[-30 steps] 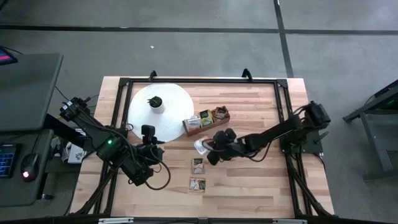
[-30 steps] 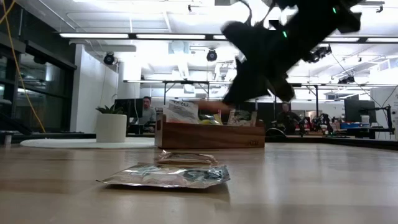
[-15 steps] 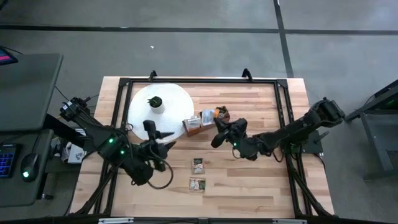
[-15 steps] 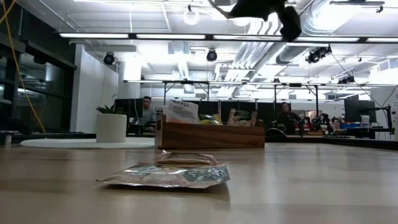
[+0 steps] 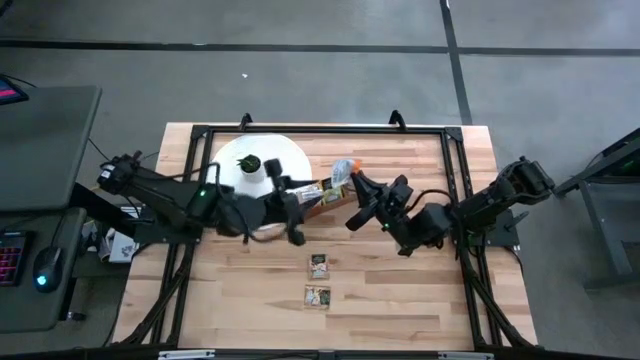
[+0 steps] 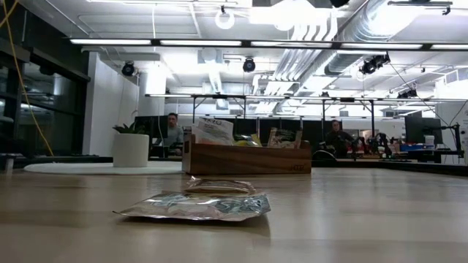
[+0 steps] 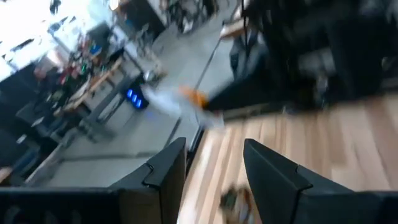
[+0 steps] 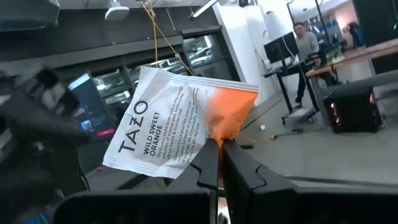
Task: Pick & Place Tea
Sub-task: Put the white tea bag into the left section of the wooden organizer
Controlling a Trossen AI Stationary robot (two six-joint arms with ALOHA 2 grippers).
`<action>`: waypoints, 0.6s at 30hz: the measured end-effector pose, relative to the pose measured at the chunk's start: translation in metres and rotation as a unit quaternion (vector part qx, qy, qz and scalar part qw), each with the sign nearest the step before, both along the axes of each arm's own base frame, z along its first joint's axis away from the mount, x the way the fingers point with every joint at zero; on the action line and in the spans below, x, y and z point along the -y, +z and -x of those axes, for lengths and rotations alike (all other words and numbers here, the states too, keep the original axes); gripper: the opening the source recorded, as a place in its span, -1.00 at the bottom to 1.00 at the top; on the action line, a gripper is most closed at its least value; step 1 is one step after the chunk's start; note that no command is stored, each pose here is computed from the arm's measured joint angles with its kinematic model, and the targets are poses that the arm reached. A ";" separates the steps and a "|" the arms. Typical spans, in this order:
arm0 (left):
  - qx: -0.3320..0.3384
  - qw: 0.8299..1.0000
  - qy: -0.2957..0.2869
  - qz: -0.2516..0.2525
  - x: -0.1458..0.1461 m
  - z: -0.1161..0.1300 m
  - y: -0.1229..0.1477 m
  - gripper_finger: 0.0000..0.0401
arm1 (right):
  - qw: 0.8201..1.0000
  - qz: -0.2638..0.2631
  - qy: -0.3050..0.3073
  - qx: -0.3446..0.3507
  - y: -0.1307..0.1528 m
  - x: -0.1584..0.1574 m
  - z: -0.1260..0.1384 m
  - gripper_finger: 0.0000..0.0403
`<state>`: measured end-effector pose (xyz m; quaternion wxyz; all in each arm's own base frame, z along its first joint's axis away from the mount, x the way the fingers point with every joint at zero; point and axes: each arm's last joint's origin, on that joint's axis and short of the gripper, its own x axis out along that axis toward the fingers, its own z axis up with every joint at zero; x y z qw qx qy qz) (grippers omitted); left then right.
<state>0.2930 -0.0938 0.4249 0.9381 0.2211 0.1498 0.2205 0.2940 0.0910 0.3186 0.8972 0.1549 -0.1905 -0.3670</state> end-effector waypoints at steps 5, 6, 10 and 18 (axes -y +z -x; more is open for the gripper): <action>0.042 0.999 -0.031 0.013 -0.016 -0.006 0.012 -0.21 | 1.000 0.021 -0.003 -0.012 0.002 -0.002 0.002 -1.00; 0.045 0.998 -0.033 0.019 -0.020 -0.006 0.013 -0.21 | 1.000 0.025 -0.003 -0.016 0.003 -0.003 0.003 -1.00; 0.056 0.996 -0.030 0.055 -0.031 -0.009 0.012 -0.21 | 0.999 0.047 -0.001 -0.025 0.007 -0.003 0.005 -1.00; 0.077 0.982 -0.073 0.157 -0.053 -0.019 0.008 -0.21 | 0.995 0.079 -0.013 -0.059 0.014 -0.002 0.011 -1.00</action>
